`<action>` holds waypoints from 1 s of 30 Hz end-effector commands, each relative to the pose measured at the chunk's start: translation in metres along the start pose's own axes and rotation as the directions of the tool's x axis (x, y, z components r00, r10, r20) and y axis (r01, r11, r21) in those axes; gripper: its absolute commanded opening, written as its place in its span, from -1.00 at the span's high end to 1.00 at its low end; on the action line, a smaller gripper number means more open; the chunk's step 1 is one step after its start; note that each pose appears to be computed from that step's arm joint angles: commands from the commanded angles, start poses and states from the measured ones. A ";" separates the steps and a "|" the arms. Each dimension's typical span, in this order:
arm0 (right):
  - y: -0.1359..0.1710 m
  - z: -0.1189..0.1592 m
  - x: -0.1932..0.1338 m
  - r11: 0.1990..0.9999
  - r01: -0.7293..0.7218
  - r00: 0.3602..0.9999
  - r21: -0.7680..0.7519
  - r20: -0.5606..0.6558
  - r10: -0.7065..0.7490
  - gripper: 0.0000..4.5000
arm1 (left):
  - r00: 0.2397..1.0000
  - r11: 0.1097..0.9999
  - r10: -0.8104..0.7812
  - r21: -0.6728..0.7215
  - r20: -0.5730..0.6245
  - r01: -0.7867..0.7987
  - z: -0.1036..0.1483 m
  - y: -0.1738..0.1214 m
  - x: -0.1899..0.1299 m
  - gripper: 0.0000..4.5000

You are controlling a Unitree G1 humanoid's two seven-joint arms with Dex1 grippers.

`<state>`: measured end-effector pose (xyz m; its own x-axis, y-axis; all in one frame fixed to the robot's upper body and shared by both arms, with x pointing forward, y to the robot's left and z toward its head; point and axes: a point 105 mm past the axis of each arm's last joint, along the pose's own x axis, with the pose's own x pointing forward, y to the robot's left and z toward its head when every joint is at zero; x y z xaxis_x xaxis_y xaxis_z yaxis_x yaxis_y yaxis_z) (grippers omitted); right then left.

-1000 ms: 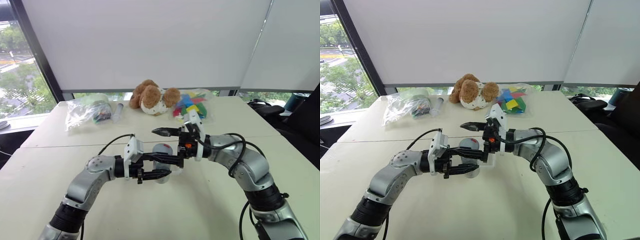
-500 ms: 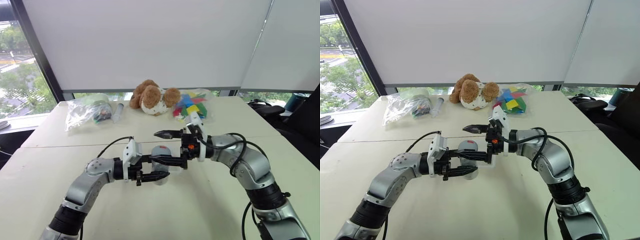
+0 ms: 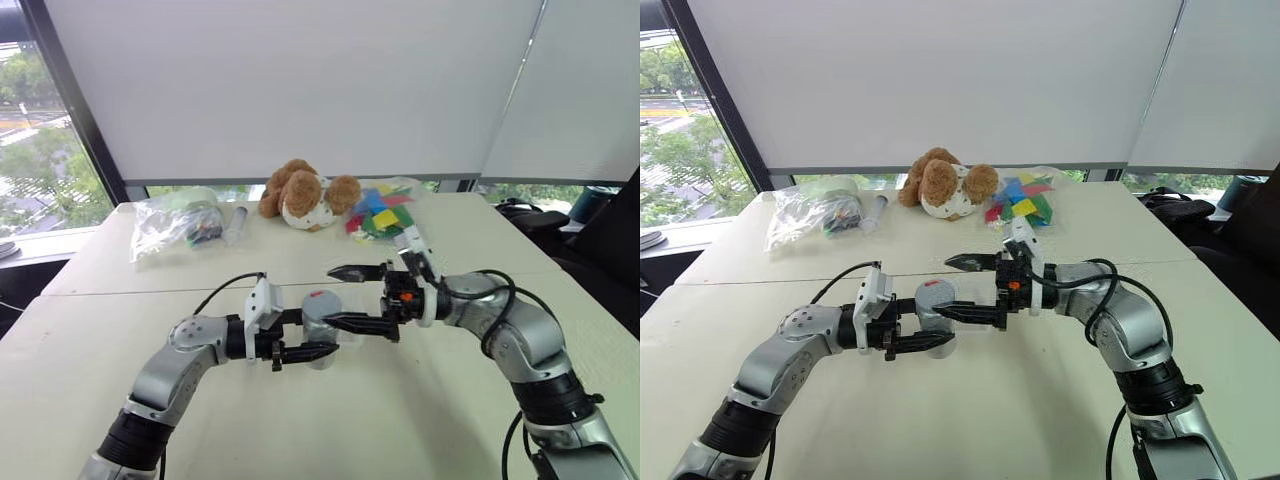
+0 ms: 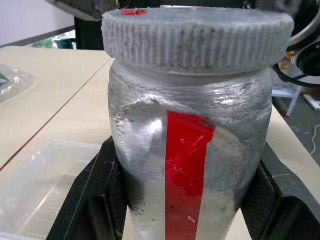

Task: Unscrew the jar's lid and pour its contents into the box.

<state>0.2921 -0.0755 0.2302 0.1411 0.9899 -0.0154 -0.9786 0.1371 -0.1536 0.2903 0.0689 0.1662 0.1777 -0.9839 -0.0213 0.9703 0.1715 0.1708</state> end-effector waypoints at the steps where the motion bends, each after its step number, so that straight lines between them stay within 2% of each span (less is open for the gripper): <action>1: 0.015 0.022 -0.004 0.996 -0.084 0.994 -0.003 0.075 0.084 -0.98 | 0.999 0.998 -0.004 0.056 0.038 0.002 0.015 0.000 -0.002 0.00; 6: 0.025 0.025 0.020 0.994 -0.111 0.993 -0.012 0.049 0.111 -0.98 | 0.999 0.999 -0.006 0.054 0.042 0.003 0.016 0.000 0.000 0.00; 13: 0.010 0.015 0.047 0.998 -0.022 1.000 -0.055 -0.022 0.020 -0.98 | 0.999 0.999 -0.015 0.052 0.047 0.013 0.017 -0.001 0.003 0.00; 21: 0.006 0.016 0.050 0.997 -0.021 1.000 -0.071 -0.021 0.019 -0.98 | 0.999 0.998 -0.019 0.052 0.049 0.017 0.018 -0.003 0.005 0.00; 30: -0.001 0.008 0.034 0.999 0.006 0.999 -0.045 -0.043 -0.008 -0.98 | 0.999 0.998 -0.015 0.055 0.046 0.013 0.018 -0.002 0.002 0.00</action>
<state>0.2963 -0.0349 0.2280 0.1424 0.9859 -0.0878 -0.9776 0.1263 -0.1682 0.2895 0.0660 0.1676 0.1717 -0.9851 -0.0103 0.9716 0.1676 0.1672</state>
